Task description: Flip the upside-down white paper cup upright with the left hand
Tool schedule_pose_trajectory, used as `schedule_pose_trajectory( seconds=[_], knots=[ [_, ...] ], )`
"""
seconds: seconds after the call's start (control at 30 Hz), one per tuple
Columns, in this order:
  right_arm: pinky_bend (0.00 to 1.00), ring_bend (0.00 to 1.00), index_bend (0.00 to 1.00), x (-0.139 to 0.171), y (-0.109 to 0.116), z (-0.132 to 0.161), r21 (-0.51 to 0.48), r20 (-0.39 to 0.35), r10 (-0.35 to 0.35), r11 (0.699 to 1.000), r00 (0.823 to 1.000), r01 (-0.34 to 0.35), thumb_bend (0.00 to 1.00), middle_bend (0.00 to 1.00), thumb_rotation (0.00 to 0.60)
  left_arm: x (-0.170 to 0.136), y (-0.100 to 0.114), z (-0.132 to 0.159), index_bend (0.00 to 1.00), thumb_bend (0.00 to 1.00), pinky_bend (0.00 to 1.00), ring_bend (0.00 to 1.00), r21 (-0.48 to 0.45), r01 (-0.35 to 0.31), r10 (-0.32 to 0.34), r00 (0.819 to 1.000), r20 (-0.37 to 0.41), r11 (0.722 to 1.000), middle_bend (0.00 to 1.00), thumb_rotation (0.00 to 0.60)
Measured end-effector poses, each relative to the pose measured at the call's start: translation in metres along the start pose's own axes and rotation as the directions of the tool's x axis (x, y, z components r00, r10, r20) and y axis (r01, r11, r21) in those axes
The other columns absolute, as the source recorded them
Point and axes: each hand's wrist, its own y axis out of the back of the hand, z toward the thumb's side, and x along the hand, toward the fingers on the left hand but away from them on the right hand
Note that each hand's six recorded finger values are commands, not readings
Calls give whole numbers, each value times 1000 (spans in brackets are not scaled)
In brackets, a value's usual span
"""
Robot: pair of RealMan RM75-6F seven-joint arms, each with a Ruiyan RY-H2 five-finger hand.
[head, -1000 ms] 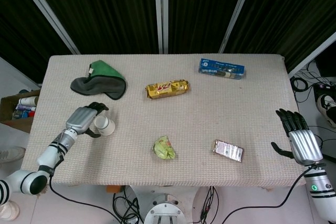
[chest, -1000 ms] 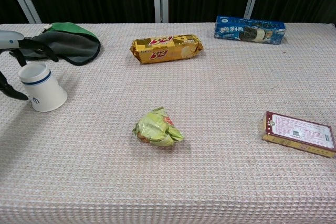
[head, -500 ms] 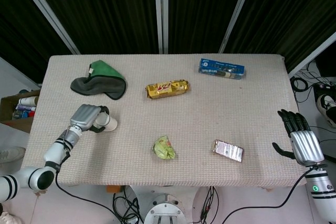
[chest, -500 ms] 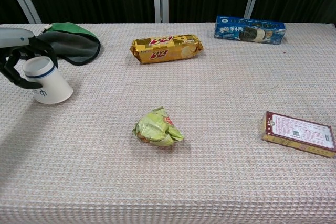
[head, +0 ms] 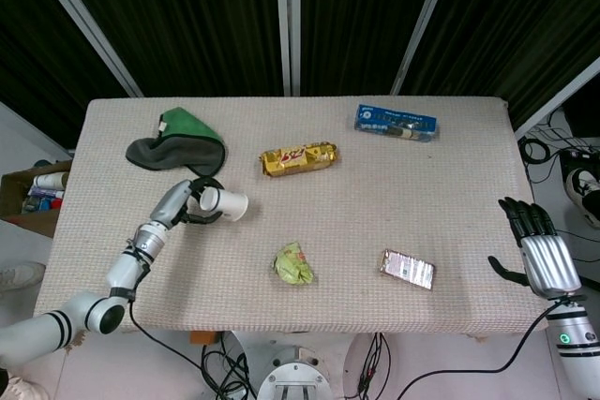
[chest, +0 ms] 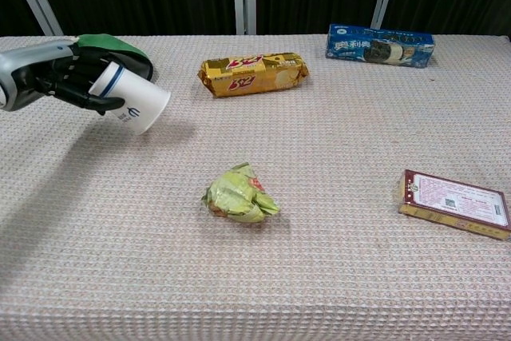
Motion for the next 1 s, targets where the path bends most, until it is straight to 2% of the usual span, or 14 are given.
schedule_pose_trajectory(
  seconds=[0.1,0.2,0.3,0.4,0.5,0.6,0.7,0.73,0.8,0.83,0.93,1.0],
  knots=[
    [90,30,21,0,0,0,-1,0,0,1000,1000,0,176,81,600,3,-8,-15,412,311,255,240,17,39,-39,999,-22,999,349,600],
    [89,30,21,0,0,0,0,-4,-1,1000,1000,1,176,81,600,1,-8,-26,305,311,207,155,70,68,-65,997,-52,995,265,600],
    [90,30,21,-1,0,0,-1,-5,-2,1000,1000,2,176,82,600,-4,1,-29,237,312,191,130,175,57,-49,998,-51,983,222,600],
    [90,31,21,-1,-1,0,-2,-8,0,1000,1000,0,176,82,600,-10,12,-30,205,312,181,118,317,53,-39,998,-51,947,183,600],
    [90,31,21,-2,-2,1,-2,-11,4,1000,1000,-4,176,82,600,-16,20,-25,199,312,179,117,466,48,-30,999,-45,884,164,600],
    [90,30,21,-2,-2,1,-4,-11,4,1000,1000,-4,176,82,600,-23,21,-16,194,312,180,111,595,46,-32,999,-34,802,148,600],
    [90,30,21,-1,-2,0,-5,-10,4,1000,1000,-4,176,83,600,-27,17,-5,186,312,180,110,705,46,-43,999,-23,708,139,600],
    [90,31,21,-1,-2,0,-5,-9,4,1000,1000,-4,176,83,600,-28,14,0,181,312,180,109,744,46,-47,999,-19,667,138,600],
    [90,31,21,1,-2,-1,-7,-6,2,1000,1000,-2,176,84,600,-28,10,6,176,311,180,110,795,44,-56,998,-13,605,137,600],
    [90,30,21,1,-1,-2,-8,-4,1,1000,1000,-1,176,84,600,-28,6,10,176,311,180,110,824,43,-62,998,-10,565,137,600],
    [90,31,21,3,-1,-4,-12,3,0,1000,1000,0,176,85,600,-25,-3,19,175,311,181,110,880,39,-72,997,-6,474,137,600],
    [90,30,21,4,-2,-6,-14,6,2,1000,1000,-2,176,85,600,-22,-7,22,176,312,181,110,900,38,-71,997,-8,435,137,600]
  ],
)
